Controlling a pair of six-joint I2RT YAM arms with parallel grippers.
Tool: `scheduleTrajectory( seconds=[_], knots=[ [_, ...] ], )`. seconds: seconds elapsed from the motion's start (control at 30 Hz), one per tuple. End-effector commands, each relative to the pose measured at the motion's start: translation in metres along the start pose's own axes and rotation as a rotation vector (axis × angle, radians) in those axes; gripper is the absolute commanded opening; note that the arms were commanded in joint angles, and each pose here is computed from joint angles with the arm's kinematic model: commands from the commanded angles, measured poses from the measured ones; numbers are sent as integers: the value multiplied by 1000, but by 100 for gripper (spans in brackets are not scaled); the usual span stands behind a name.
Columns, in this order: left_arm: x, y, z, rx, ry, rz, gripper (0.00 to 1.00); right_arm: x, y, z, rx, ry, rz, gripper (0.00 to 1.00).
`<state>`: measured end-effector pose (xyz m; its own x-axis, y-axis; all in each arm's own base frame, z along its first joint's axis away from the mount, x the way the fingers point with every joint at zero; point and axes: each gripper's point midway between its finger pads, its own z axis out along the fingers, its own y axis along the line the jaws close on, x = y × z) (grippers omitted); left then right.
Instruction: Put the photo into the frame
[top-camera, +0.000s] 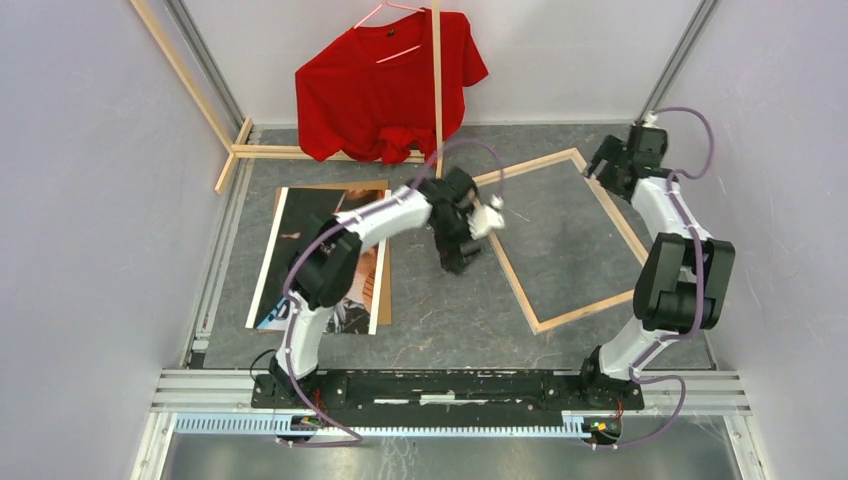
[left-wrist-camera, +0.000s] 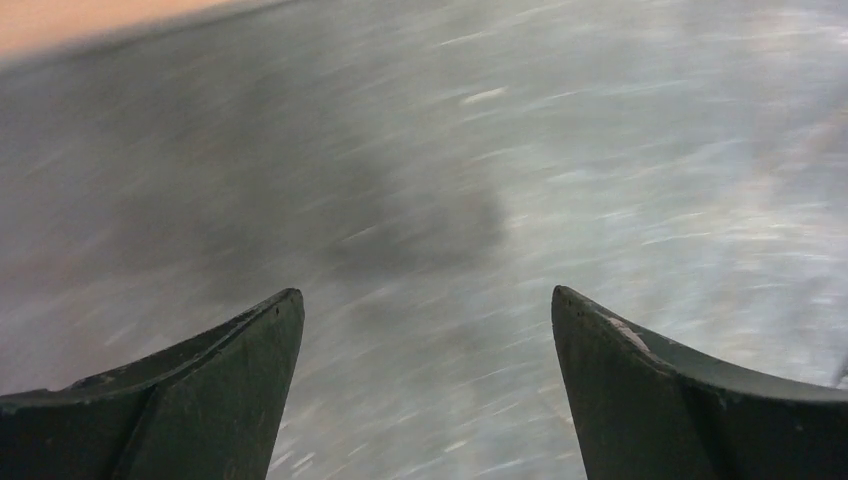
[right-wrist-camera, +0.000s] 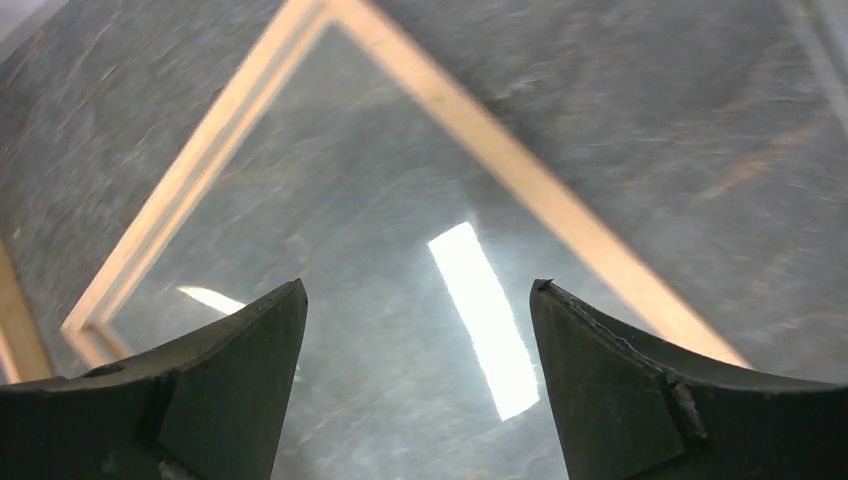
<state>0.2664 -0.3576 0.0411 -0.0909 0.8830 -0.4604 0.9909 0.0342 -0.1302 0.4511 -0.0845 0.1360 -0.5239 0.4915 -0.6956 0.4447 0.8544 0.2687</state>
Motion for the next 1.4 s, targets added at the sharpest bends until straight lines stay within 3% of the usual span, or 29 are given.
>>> scheduleTrajectory(
  seconds=[0.0,0.1,0.17,0.27,0.43,0.87,1.07,1.37],
  knots=[
    [22,110,-76,-321,-74,-151,98,-1,88,2,-131,-52,-108,89],
    [63,160,-102,-450,-76,-301,96,14,159,14,-243,-54,-196,84],
    [85,173,-117,-480,-74,-374,95,23,198,27,-288,-57,-271,80],
    [114,168,-132,-479,-84,-430,94,41,248,53,-314,-76,-387,73],
    [147,148,-152,-520,-96,-453,95,68,286,93,-321,-40,-450,68],
    [170,123,-157,-529,-114,-504,94,157,301,91,-478,188,-610,65],
    [167,118,-164,-546,-133,-505,94,204,292,50,-535,326,-691,64],
    [158,111,-177,-560,-175,-506,94,292,225,-23,-563,479,-679,60]
  ],
)
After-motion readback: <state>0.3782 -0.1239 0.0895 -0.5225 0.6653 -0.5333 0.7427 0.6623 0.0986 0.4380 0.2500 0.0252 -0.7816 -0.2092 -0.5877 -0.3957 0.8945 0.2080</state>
